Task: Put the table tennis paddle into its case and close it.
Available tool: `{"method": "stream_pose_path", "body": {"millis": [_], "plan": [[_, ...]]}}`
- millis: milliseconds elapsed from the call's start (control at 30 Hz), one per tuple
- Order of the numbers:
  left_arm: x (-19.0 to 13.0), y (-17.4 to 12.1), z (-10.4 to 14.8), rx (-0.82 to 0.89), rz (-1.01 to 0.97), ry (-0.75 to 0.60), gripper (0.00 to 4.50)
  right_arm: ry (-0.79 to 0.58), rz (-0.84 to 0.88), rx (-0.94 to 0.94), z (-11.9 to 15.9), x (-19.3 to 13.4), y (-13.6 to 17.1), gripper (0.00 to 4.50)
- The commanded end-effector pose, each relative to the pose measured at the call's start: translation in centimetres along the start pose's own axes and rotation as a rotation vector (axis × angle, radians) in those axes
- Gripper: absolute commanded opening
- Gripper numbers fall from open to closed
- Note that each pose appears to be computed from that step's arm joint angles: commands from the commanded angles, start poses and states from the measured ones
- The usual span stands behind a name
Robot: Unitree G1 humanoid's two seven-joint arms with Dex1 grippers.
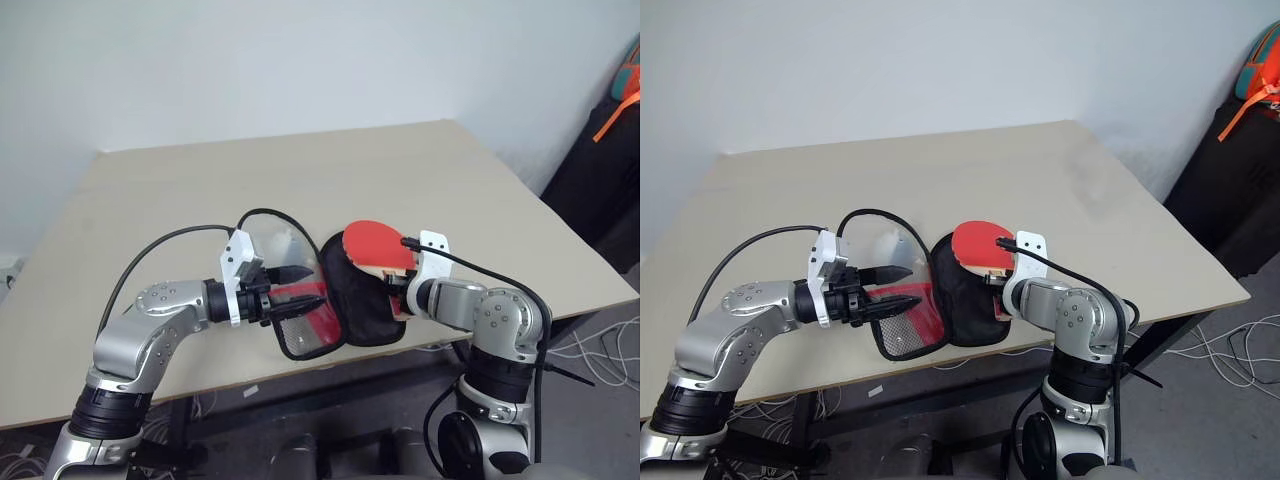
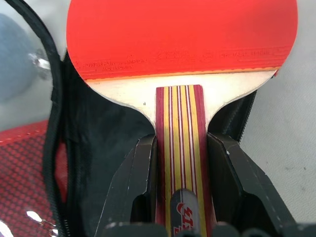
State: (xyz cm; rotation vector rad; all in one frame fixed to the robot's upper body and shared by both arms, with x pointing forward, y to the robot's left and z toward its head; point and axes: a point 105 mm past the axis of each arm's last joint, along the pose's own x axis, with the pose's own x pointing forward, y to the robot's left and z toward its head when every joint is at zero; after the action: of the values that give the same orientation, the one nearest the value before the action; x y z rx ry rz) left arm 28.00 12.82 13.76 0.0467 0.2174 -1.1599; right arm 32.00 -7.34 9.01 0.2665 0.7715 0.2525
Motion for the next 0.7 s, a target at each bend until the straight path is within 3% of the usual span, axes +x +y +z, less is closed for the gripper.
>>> {"method": "stream_pose_path", "body": {"millis": [33, 400, 700], "plan": [[0.2, -0.1, 1.1, 0.039, -0.014, -0.025, 3.31, 0.008, 0.065, 0.018, 0.1, 0.2, 2.7, 1.16], [-0.1, -0.2, 0.6, 0.031, -0.004, -0.021, 3.31, -0.149, 0.096, -0.041, 5.1, -2.0, 2.7, 1.16], [-0.2, -0.2, 0.6, 0.027, 0.006, -0.019, 3.31, -0.067, 0.166, -0.081, 3.0, -1.2, 3.9, 1.16]]}}
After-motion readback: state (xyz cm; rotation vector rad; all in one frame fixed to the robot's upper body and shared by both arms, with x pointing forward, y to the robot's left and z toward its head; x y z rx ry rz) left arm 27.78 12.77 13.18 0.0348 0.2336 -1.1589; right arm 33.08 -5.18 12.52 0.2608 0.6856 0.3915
